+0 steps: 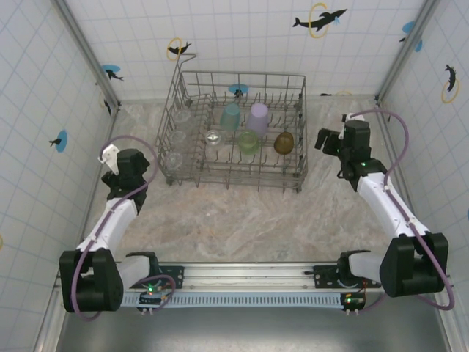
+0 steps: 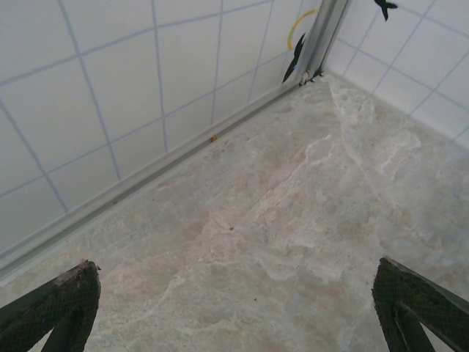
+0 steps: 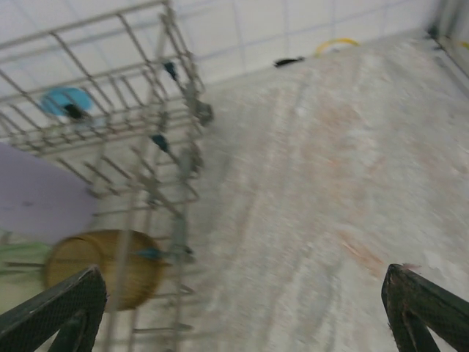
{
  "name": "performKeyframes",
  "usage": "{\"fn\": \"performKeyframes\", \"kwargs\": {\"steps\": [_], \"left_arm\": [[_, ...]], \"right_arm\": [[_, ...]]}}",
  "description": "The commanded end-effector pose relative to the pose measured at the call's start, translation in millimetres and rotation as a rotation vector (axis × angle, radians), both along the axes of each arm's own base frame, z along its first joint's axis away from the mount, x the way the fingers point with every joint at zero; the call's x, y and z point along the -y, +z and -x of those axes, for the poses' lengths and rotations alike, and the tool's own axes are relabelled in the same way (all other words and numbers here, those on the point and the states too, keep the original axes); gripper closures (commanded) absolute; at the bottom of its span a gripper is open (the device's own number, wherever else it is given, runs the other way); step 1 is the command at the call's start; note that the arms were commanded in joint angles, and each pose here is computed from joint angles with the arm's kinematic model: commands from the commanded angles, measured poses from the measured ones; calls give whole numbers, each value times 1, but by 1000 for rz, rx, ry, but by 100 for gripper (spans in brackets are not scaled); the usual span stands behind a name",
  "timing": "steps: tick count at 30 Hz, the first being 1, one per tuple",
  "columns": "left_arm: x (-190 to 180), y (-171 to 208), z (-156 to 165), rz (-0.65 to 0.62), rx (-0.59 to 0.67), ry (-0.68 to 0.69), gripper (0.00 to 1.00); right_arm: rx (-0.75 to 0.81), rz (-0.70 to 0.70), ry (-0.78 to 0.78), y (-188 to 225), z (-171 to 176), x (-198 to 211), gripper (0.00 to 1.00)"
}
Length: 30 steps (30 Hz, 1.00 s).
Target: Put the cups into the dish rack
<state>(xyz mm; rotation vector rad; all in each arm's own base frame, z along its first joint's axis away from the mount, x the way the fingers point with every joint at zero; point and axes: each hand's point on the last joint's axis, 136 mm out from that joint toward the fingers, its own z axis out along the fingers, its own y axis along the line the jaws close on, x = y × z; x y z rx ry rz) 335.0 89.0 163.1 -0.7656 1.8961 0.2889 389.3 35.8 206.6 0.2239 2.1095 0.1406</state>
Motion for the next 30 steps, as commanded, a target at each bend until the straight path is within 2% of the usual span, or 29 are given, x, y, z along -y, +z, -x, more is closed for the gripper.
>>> {"fn": "performKeyframes", "kwargs": {"steps": [1, 6, 10, 13, 21, 24, 30], "left_arm": [[-4, -12, 2, -42, -6, -6, 2], [2, -46, 12, -11, 19, -32, 3], [3, -65, 21, -51, 21, -59, 3], [16, -76, 12, -74, -13, -169, 3], [16, -94, 24, -120, 18, -189, 3], [18, -98, 23, -134, 13, -211, 3], [21, -104, 15, -152, -1, -245, 3]], "right_arm": [[-108, 112, -118, -34, 20, 33, 0], [-154, 157, -175, -71, 32, 50, 0], [-149, 171, -203, -89, 38, 57, 0], [-129, 166, -205, -99, 40, 57, 0], [-31, 229, -281, -106, 55, 75, 0], [41, 218, -385, -106, 66, 90, 0], [85, 268, -463, -113, 80, 107, 0]]}}
